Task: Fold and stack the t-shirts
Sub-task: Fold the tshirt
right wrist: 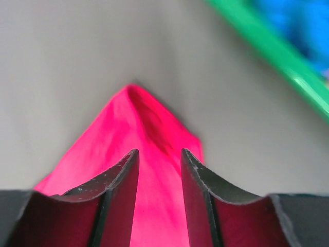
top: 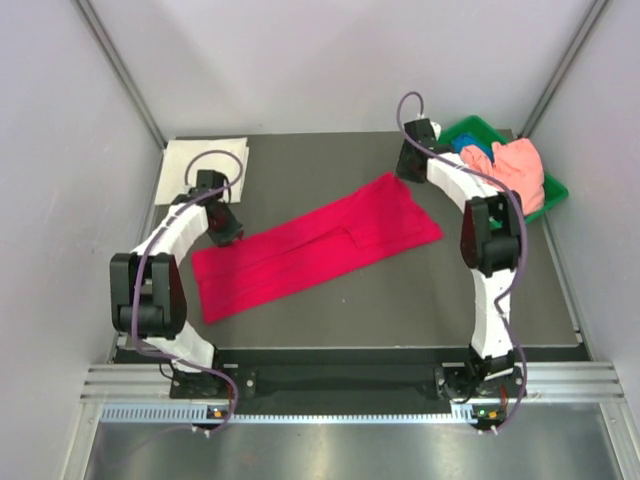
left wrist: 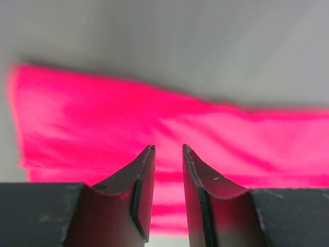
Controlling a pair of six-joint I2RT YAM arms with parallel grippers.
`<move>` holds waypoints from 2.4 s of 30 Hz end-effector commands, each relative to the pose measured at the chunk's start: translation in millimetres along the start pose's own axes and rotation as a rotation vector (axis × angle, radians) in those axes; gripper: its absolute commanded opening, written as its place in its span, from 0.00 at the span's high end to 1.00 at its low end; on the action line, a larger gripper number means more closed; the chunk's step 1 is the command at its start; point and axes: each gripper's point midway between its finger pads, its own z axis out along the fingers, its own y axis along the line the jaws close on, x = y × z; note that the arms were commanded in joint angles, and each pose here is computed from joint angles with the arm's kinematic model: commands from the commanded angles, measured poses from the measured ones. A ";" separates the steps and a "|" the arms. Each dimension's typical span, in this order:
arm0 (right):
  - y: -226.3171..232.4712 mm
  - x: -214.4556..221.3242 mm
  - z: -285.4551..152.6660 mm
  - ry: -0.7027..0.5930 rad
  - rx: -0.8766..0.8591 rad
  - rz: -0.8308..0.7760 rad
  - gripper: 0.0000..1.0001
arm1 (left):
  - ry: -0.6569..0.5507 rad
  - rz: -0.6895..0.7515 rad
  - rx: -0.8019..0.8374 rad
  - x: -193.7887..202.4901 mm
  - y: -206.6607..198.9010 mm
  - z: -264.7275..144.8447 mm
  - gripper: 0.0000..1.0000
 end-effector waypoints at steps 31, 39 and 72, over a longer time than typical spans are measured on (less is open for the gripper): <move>-117.1 108.0 -71.6 -0.018 0.288 0.564 0.68 | 0.063 0.223 0.442 72.9 -70.3 -86.6 0.68; -117.6 102.7 -56.5 0.026 0.264 0.470 0.71 | -0.065 0.120 0.368 13.9 -53.4 -92.2 0.67; -138.7 117.9 -56.4 0.053 0.307 0.486 0.82 | -0.122 0.099 0.406 -25.4 -39.0 -100.2 0.57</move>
